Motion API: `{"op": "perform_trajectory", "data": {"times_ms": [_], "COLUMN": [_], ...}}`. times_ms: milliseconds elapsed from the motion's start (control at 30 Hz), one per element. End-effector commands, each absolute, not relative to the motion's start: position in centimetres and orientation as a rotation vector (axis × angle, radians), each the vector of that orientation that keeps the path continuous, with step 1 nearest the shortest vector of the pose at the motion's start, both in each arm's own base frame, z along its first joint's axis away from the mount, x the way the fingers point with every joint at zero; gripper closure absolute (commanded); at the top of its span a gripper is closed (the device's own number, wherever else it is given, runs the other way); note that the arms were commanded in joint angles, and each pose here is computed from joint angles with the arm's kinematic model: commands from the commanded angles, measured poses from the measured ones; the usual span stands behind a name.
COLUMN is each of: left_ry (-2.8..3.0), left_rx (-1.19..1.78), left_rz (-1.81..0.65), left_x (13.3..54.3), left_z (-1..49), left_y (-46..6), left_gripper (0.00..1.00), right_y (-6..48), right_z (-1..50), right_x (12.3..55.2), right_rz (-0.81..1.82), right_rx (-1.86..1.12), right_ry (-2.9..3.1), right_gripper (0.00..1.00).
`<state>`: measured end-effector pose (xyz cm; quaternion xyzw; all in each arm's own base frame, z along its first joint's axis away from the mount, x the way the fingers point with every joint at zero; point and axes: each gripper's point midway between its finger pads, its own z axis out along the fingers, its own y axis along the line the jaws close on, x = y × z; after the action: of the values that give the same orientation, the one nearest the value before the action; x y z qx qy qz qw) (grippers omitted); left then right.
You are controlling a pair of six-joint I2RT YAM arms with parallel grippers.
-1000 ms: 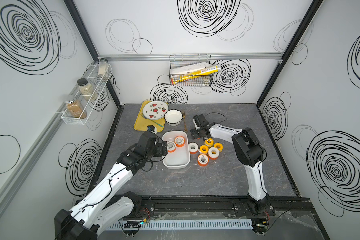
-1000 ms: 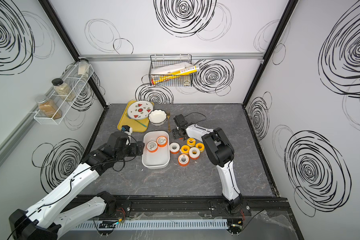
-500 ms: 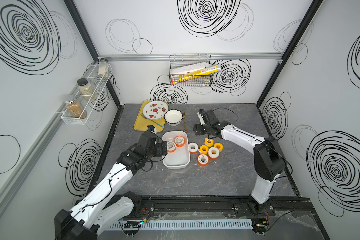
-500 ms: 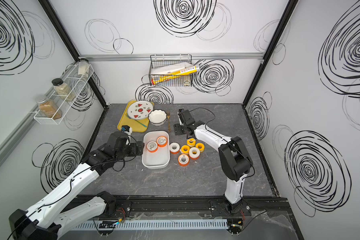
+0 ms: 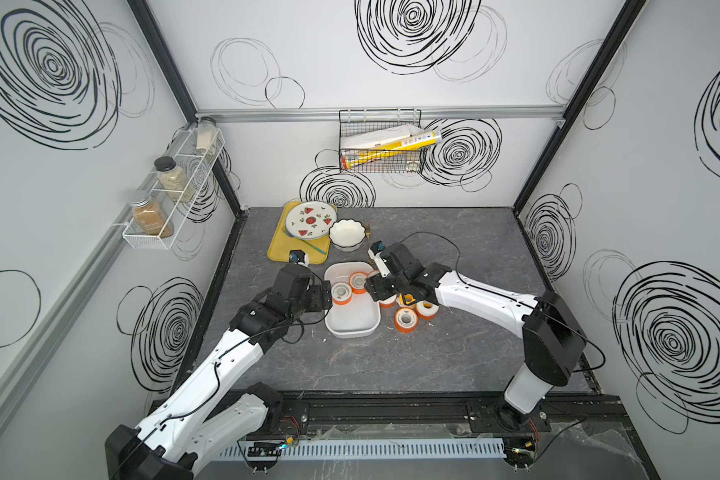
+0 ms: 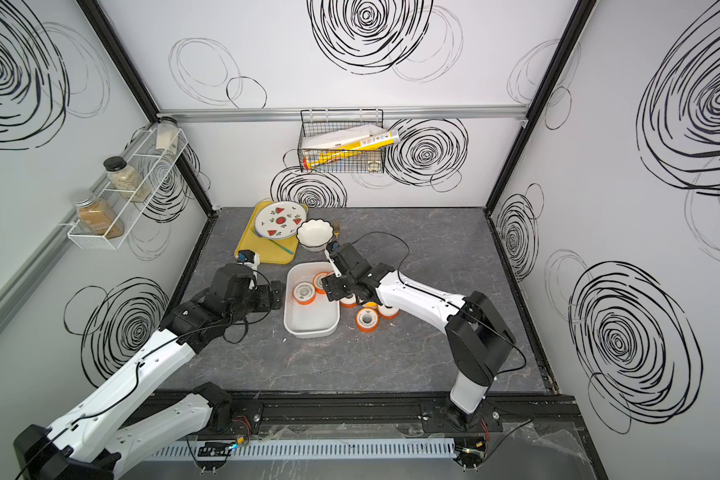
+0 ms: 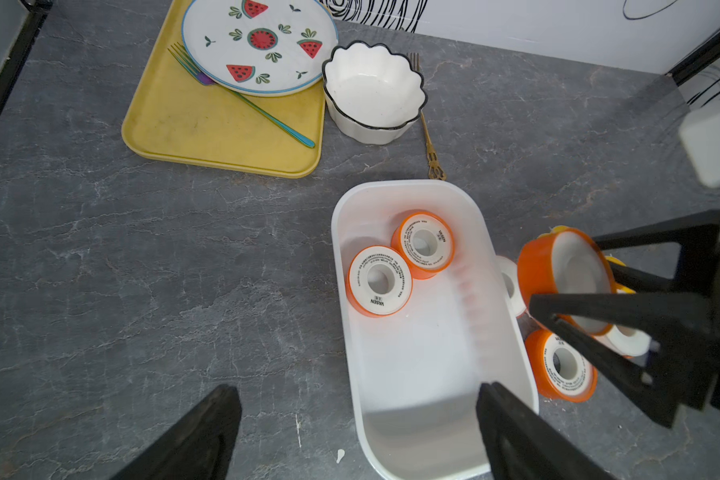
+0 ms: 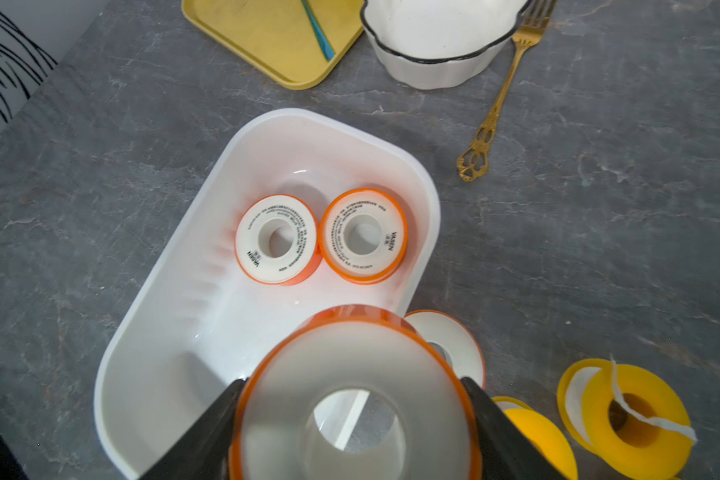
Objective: Put the sealing tape into the storage box
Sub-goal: Place the sealing tape in the storage box.
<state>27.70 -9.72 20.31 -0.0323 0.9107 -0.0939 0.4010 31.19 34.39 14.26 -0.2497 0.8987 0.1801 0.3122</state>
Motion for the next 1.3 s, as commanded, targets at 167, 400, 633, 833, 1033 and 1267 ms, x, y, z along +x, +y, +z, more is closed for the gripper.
{"op": "perform_trajectory", "data": {"times_ms": [167, 400, 633, 833, 1033, 1267], "left_ry": [2.255, 2.262, 2.267, 2.275, 2.276, 2.272], "left_rx": [-0.125, -0.124, -0.12, -0.119, -0.119, -0.12], "left_rz": [-0.231, -0.227, -0.232, -0.23, -0.229, -0.232], "left_x": [28.1, 28.1, 28.2, 28.2, 28.2, 28.2], "left_z": [21.2, 21.0, 20.9, 20.7, 20.7, 20.8], "left_y": [-9.0, -9.0, -9.1, -9.1, -9.1, -9.1], "left_gripper": [0.04, 0.04, 0.05, 0.04, 0.04, 0.04], "right_y": [36.7, 38.4, 39.1, 39.4, 39.6, 38.7], "right_z": [13.5, 11.6, 10.0, 9.6, 10.1, 12.8], "right_x": [28.5, 28.0, 28.0, 28.3, 28.4, 29.2], "right_rz": [0.501, 0.453, 0.413, 0.38, 0.373, 0.335], "right_rx": [-0.73, -0.787, -0.813, -0.819, -0.818, -0.776], "right_ry": [2.385, 2.408, 2.428, 2.43, 2.418, 2.351], "right_gripper": [0.3, 0.3, 0.29, 0.23, 0.12, 0.12]}}
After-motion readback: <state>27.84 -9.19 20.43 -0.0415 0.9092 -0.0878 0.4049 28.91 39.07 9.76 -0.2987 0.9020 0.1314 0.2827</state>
